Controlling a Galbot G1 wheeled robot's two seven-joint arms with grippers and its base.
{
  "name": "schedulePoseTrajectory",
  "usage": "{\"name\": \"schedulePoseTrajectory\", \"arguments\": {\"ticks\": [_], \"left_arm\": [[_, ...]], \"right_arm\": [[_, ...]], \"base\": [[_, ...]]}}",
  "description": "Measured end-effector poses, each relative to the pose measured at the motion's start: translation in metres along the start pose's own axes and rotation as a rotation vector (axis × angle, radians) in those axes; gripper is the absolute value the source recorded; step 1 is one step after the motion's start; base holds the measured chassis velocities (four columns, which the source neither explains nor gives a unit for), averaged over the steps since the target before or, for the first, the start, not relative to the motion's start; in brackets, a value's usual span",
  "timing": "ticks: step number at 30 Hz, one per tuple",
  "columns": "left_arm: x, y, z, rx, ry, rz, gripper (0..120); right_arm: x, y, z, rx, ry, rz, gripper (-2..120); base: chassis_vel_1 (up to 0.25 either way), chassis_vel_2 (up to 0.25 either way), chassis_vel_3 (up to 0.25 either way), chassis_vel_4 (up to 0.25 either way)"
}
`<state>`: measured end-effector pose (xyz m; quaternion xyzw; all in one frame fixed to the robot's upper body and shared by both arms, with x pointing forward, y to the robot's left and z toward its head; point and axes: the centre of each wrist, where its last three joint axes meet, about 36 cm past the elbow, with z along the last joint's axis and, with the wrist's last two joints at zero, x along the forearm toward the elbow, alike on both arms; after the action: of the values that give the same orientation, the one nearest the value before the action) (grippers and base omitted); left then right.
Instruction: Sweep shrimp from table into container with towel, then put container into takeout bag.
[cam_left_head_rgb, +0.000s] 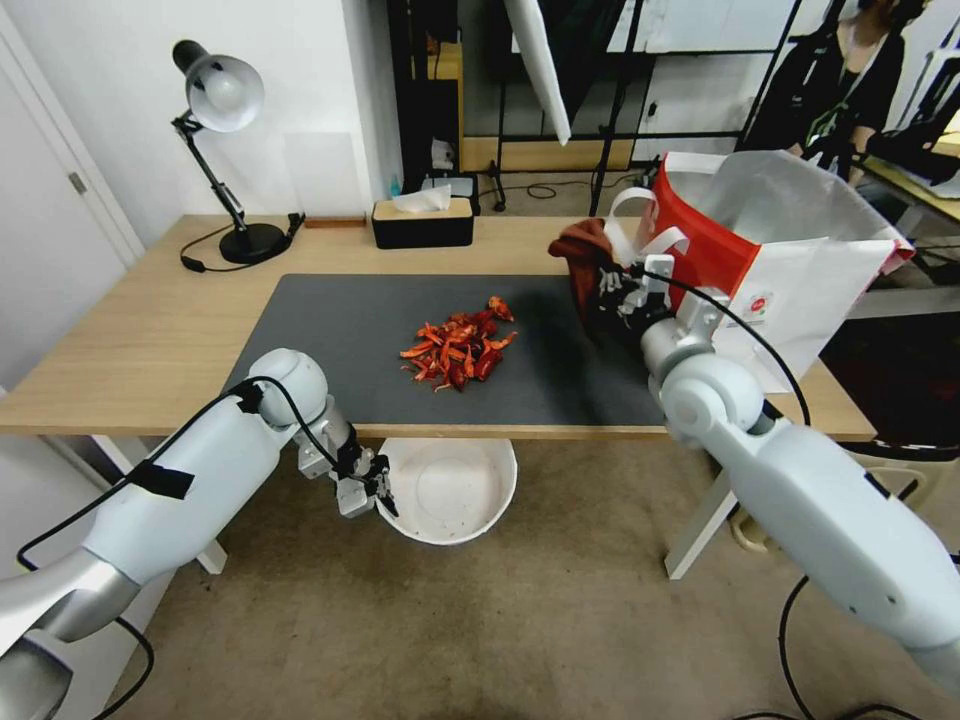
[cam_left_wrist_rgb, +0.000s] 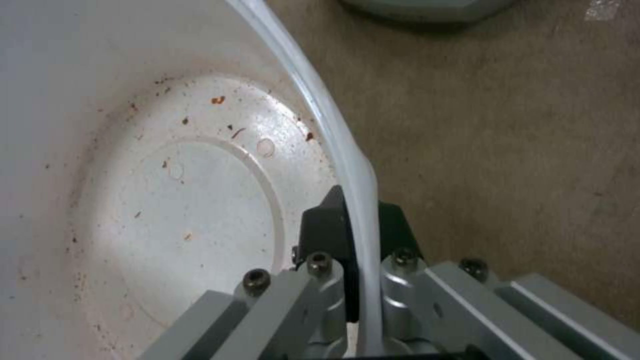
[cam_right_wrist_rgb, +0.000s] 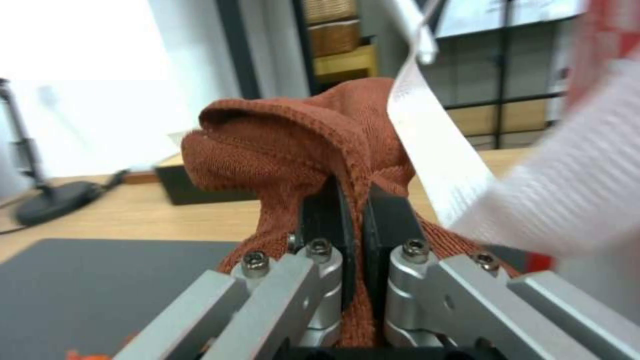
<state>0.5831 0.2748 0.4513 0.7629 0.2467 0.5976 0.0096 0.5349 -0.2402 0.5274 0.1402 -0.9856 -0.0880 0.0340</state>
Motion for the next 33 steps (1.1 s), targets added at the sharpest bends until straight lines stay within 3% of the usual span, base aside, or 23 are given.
{"name": "schedulePoseTrajectory", "arguments": {"ticks": [14,33], "left_arm": [[0.002,-0.008,-0.001,0.012,0.001,-0.003,0],[0.008,-0.018,0.0,0.028,0.0,-0.014,0]], "right_arm": [[-0.064,-0.014,-0.017,0.027,0.061,-0.088,1],[-0.131,-0.019,0.012,0.14,0.18,-0.154,1]], "base": [[0.0,0.0,0.0,0.0],[0.0,0.0,0.0,0.0]]}}
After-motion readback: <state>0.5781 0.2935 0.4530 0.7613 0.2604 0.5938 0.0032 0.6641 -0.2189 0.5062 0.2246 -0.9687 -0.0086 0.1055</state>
